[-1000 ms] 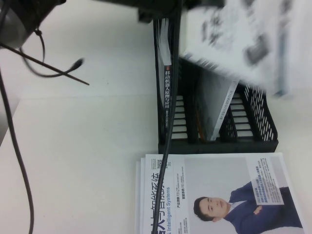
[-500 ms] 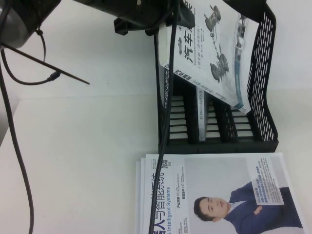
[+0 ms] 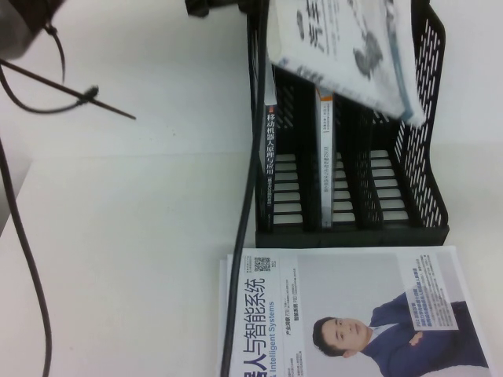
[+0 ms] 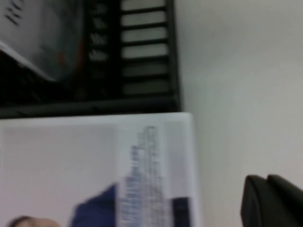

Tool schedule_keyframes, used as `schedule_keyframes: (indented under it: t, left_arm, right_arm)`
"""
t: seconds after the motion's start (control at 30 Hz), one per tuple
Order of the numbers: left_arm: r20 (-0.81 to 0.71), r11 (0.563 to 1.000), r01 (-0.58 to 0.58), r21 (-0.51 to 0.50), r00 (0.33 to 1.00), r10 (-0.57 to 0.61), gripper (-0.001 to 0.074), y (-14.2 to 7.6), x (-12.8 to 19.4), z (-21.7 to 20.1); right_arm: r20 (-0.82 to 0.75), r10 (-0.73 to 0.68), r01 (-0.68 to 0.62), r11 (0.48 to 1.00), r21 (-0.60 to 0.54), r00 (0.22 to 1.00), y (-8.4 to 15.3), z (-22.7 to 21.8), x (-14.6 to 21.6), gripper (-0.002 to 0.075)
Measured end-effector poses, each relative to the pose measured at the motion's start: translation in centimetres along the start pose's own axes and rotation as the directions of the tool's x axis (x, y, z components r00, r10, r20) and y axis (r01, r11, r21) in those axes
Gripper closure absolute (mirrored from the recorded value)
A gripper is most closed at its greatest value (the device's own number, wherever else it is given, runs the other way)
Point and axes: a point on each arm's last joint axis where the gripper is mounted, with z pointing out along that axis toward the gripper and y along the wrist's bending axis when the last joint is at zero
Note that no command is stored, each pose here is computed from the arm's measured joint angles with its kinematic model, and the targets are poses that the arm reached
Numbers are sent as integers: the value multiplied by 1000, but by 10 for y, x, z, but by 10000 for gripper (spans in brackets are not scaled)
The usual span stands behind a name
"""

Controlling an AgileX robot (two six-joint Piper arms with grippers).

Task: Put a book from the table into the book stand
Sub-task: Place the book on the book shelf

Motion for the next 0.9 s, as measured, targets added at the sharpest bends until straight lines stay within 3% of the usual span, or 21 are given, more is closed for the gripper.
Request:
schedule_keyframes:
  t: [0.17, 0.3, 0.47, 0.67, 0.9]
  left_arm:
    - [66, 998, -18, 54, 998, 15, 622, -19, -12, -17]
    - [94, 995, -29, 92, 995, 20, 622, -32, -18, -29]
    - [58, 995, -54, 89, 997, 49, 622, -41, -9, -29]
    - [-4, 994, -107, -15, 994, 107, 622, -49, 13, -14]
    - [-45, 993, -90, -81, 995, 86, 622, -40, 22, 8]
  right_arm:
    - [37, 122, -115, 979, -168, 992, 9, 26, 27, 728]
    - [82, 157, -137, 969, -206, 984, 9, 34, 34, 728]
    - [89, 139, -119, 971, -207, 986, 9, 34, 35, 728]
    - [65, 148, -132, 971, -200, 987, 5, 34, 37, 728]
    - [61, 310, -306, 949, -73, 949, -41, 23, 37, 728]
